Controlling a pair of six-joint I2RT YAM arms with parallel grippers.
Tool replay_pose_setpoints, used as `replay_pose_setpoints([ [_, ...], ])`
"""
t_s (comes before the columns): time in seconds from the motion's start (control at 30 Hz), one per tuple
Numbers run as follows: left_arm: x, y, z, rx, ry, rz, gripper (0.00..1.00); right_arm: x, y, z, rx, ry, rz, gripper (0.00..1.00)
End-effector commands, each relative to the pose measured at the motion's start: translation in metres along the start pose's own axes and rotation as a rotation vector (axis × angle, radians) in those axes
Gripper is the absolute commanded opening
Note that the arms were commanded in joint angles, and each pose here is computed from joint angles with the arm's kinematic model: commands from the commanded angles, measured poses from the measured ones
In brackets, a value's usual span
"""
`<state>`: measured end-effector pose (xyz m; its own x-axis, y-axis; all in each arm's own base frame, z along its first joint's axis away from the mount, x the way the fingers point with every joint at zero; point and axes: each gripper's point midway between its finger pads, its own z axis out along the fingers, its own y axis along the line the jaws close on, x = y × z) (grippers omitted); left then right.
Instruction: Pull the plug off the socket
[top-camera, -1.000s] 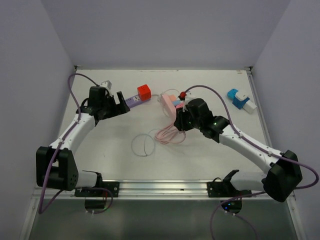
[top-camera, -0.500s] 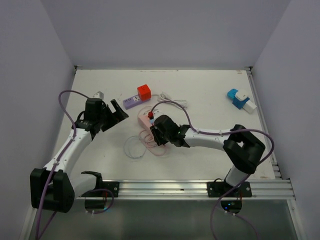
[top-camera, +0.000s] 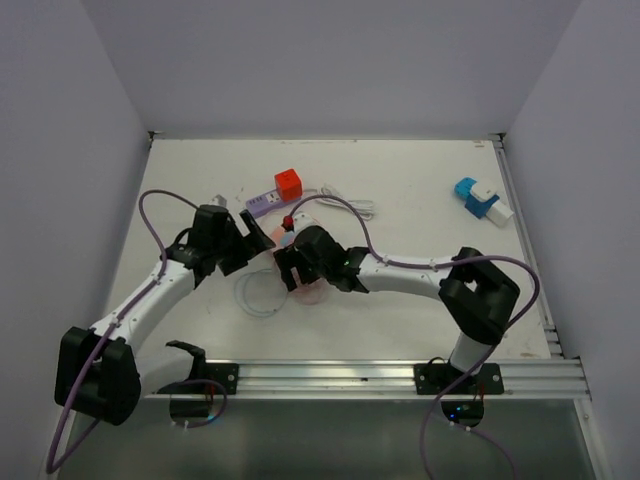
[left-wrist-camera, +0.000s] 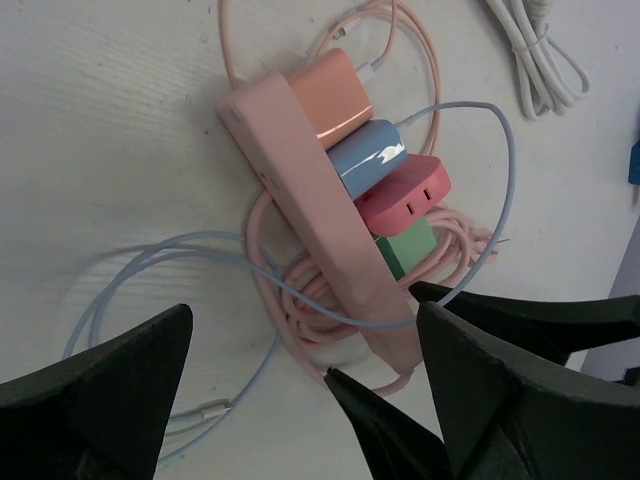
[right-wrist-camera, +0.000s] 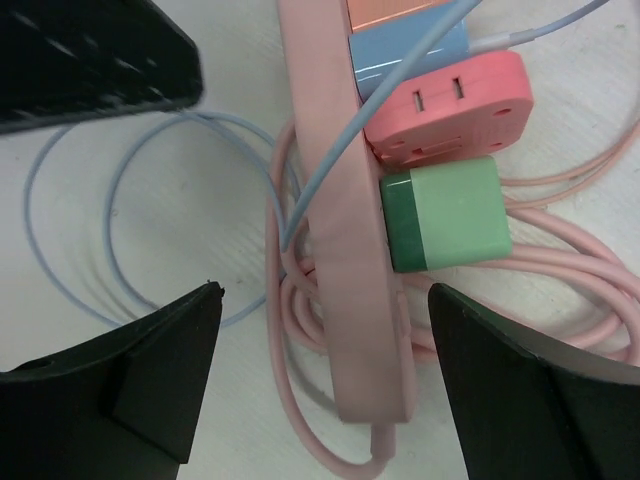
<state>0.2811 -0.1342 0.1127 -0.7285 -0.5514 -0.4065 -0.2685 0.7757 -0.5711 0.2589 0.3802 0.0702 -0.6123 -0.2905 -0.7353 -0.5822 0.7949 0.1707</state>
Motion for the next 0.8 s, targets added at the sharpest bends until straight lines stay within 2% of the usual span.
replay_pose_setpoints([
  [0.0, -0.003, -0.01, 0.004, 0.009, -0.021, -0.048, 0.97, -0.05, 0.009, -0.039, -0.023, -0.131, 0.049, 0.88],
  [0.27, 0.002, -0.035, 0.005, 0.034, -0.039, -0.136, 0.93, -0.053, -0.057, -0.103, 0.234, -0.214, 0.098, 0.93],
  [0.37, 0.021, -0.055, 0.005, 0.027, -0.023, -0.128, 0.89, -0.039, -0.082, -0.116, 0.32, -0.209, 0.13, 0.93],
  [0.47, 0.031, -0.072, 0.001, 0.011, -0.04, -0.147, 0.85, -0.03, -0.098, -0.129, 0.353, -0.221, 0.174, 0.93],
  [0.57, 0.065, -0.085, 0.003, -0.028, 0.0, -0.12, 0.8, -0.022, -0.114, -0.139, 0.381, -0.241, 0.216, 0.91],
  [0.77, 0.096, -0.084, 0.022, -0.135, 0.045, -0.115, 0.75, -0.01, -0.137, -0.15, 0.384, -0.249, 0.287, 0.91],
])
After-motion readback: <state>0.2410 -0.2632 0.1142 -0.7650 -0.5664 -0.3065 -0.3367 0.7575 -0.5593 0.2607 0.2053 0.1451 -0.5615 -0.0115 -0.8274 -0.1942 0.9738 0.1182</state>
